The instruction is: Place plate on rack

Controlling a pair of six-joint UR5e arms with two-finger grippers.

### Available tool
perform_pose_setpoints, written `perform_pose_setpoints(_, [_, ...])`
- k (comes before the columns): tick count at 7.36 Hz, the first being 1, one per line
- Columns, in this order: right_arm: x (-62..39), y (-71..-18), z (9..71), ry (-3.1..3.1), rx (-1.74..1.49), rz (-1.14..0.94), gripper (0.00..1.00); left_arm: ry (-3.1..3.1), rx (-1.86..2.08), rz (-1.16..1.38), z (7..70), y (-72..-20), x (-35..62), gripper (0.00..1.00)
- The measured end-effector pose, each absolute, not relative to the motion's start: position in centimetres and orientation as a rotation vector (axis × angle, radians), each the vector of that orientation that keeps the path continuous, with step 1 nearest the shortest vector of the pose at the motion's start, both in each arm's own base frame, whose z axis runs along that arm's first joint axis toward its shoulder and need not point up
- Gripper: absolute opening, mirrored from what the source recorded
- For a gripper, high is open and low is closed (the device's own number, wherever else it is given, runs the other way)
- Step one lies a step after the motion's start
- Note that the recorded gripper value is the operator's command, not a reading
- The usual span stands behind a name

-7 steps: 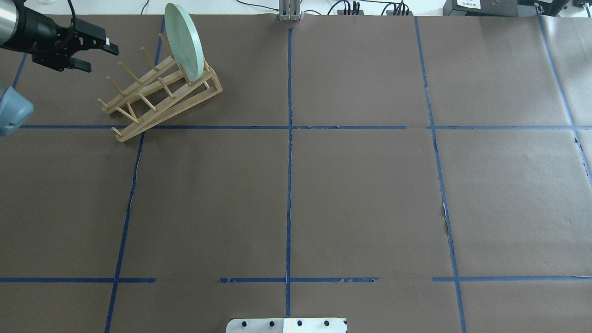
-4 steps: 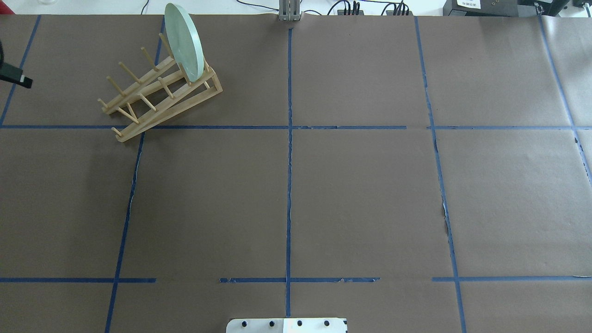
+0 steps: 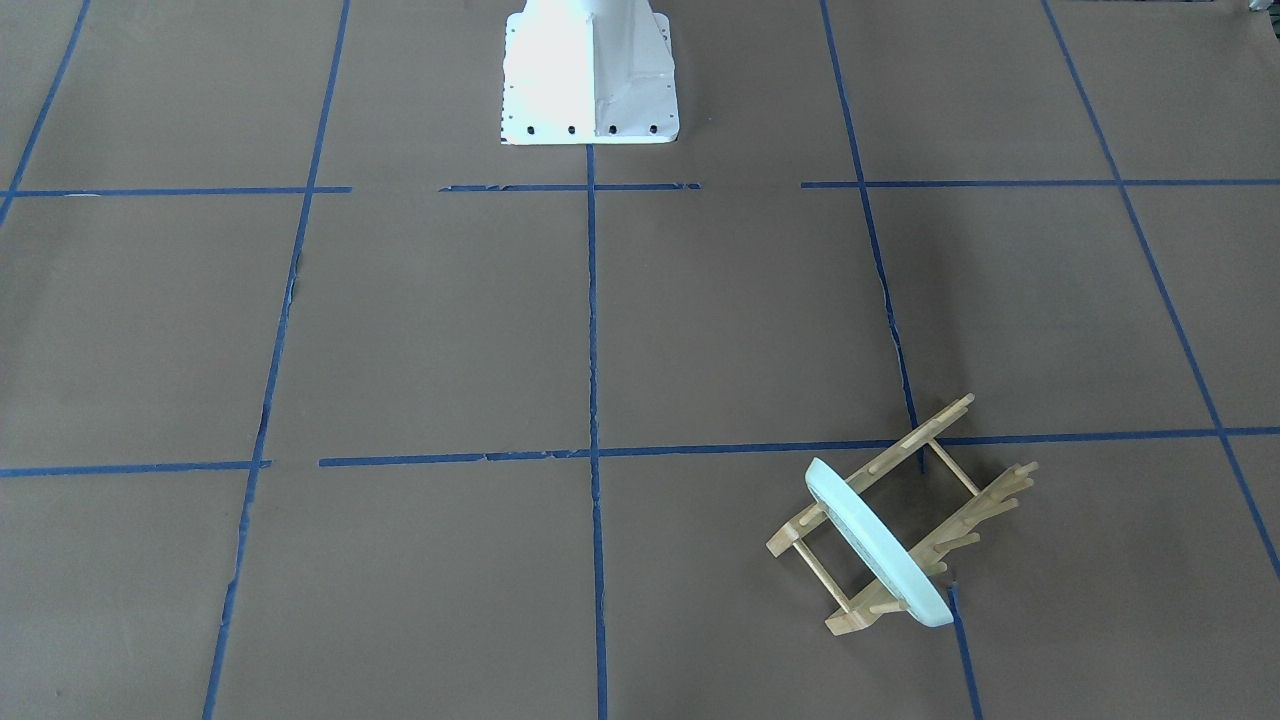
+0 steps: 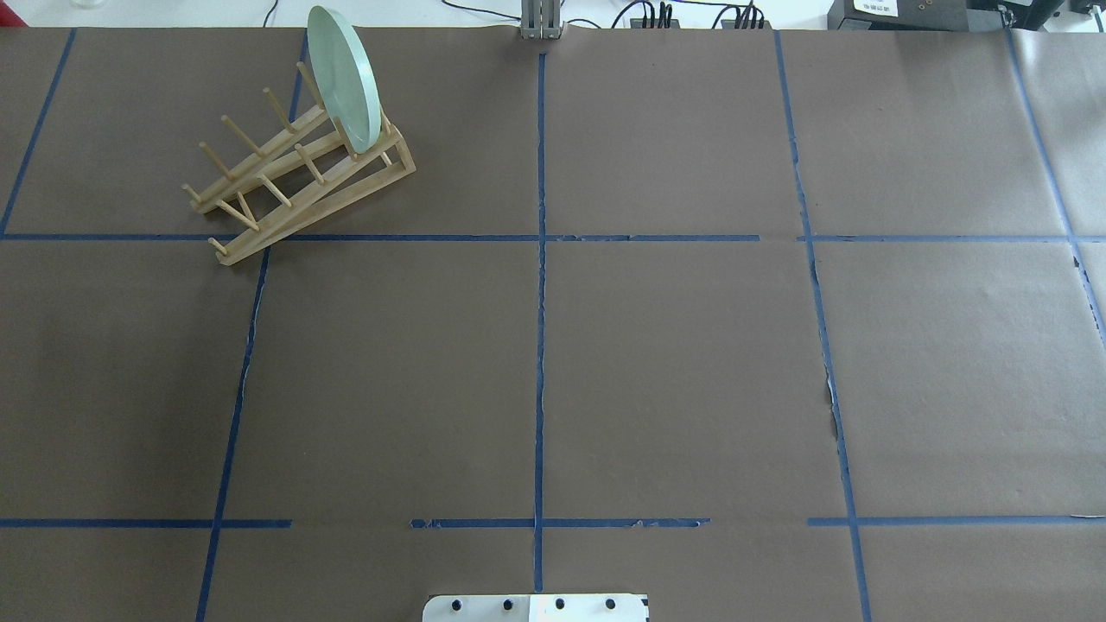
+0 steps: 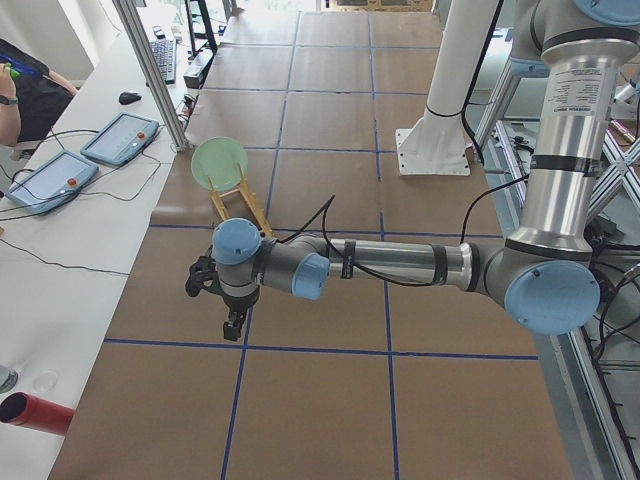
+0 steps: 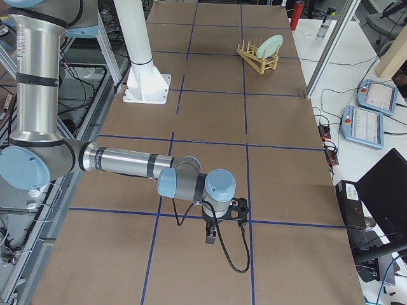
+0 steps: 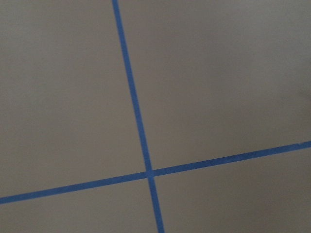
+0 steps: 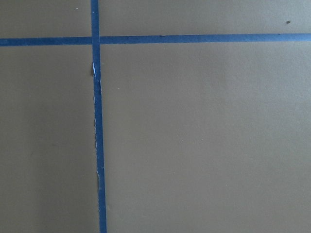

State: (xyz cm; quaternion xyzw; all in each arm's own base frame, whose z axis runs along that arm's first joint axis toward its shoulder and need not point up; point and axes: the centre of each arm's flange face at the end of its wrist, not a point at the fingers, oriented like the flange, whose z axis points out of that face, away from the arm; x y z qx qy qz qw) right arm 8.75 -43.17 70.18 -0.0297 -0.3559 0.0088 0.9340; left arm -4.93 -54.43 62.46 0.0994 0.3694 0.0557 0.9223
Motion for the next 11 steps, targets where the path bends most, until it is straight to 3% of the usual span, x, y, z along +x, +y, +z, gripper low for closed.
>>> perform_pose_setpoints(11, [8.8, -43.2, 70.2, -0.728, -0.061, 0.018, 1.0, 0.749, 0.143, 0.11, 64.8, -52.2, -7.9, 1.0])
